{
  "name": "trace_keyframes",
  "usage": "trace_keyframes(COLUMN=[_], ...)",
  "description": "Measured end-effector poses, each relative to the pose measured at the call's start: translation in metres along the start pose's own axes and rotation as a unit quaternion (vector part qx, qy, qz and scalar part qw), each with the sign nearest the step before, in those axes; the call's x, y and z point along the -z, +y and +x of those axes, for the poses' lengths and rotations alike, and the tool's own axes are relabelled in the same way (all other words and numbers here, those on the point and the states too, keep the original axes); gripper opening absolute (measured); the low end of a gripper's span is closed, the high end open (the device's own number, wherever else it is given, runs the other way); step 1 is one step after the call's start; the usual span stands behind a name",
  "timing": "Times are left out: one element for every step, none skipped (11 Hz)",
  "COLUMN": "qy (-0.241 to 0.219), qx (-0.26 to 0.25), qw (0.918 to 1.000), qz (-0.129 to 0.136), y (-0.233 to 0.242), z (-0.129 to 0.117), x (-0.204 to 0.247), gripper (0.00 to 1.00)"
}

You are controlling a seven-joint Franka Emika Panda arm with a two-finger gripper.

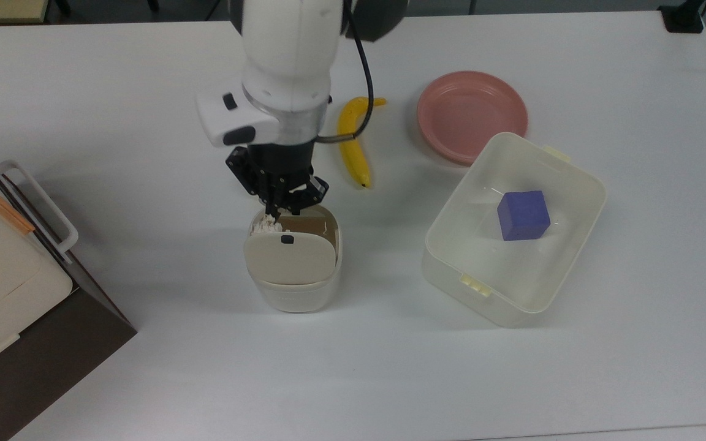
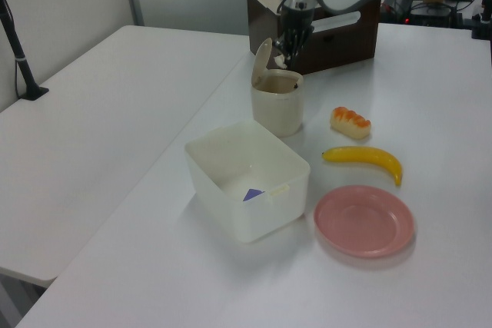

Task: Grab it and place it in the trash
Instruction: 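Carry the wrapper over the open white trash bin, then open the gripper to drop the wrapper into the bin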

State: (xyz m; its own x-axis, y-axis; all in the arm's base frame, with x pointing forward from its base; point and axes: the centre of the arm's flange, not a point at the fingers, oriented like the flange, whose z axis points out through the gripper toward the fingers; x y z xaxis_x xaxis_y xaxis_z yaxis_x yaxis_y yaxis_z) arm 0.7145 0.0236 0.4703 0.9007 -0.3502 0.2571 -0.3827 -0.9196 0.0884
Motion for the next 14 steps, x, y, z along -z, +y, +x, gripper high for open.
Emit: trace_keyframes(qy=[-0.003,-0.008,-0.010,-0.011,-0.010,-0.006,-0.003,0.000,0.003,0.004,0.004,0.006,0.012,0.021], qx=[0.002,0.005,0.007,0.010,0.010,0.010,0.008,0.005,0.005,0.004,0.001,-0.005,-0.015,-0.032], qw=[1.0000,0.9999,0.9999,0.9999,0.9999,0.9999,0.9999,0.9999,0.9998,0.9998,0.9998,0.9998,0.9996,0.9992], qz=[-0.007,-0.009,-0.008,-0.007,-0.005,-0.007,-0.010,-0.013,-0.018,-0.019,-0.020,-0.020,-0.018,-0.011], y=[-0.007,-0.012,-0.015,-0.019,-0.024,-0.032,-0.038,-0.040,-0.040,-0.038,-0.036,-0.032,-0.023,-0.007], z=[-0.003,-0.005,-0.007,-0.008,-0.011,-0.014,-0.017,-0.018,-0.017,-0.017,-0.016,-0.013,-0.007,0.003], x=[-0.011,-0.018,-0.021,-0.021,-0.020,-0.018,-0.017,-0.017,-0.018,-0.018,-0.018,-0.016,-0.009,0.007], gripper=[0.01,0.01,0.01,0.01,0.01,0.01,0.07,0.19,0.35,0.52,0.65,0.81,0.97,1.00])
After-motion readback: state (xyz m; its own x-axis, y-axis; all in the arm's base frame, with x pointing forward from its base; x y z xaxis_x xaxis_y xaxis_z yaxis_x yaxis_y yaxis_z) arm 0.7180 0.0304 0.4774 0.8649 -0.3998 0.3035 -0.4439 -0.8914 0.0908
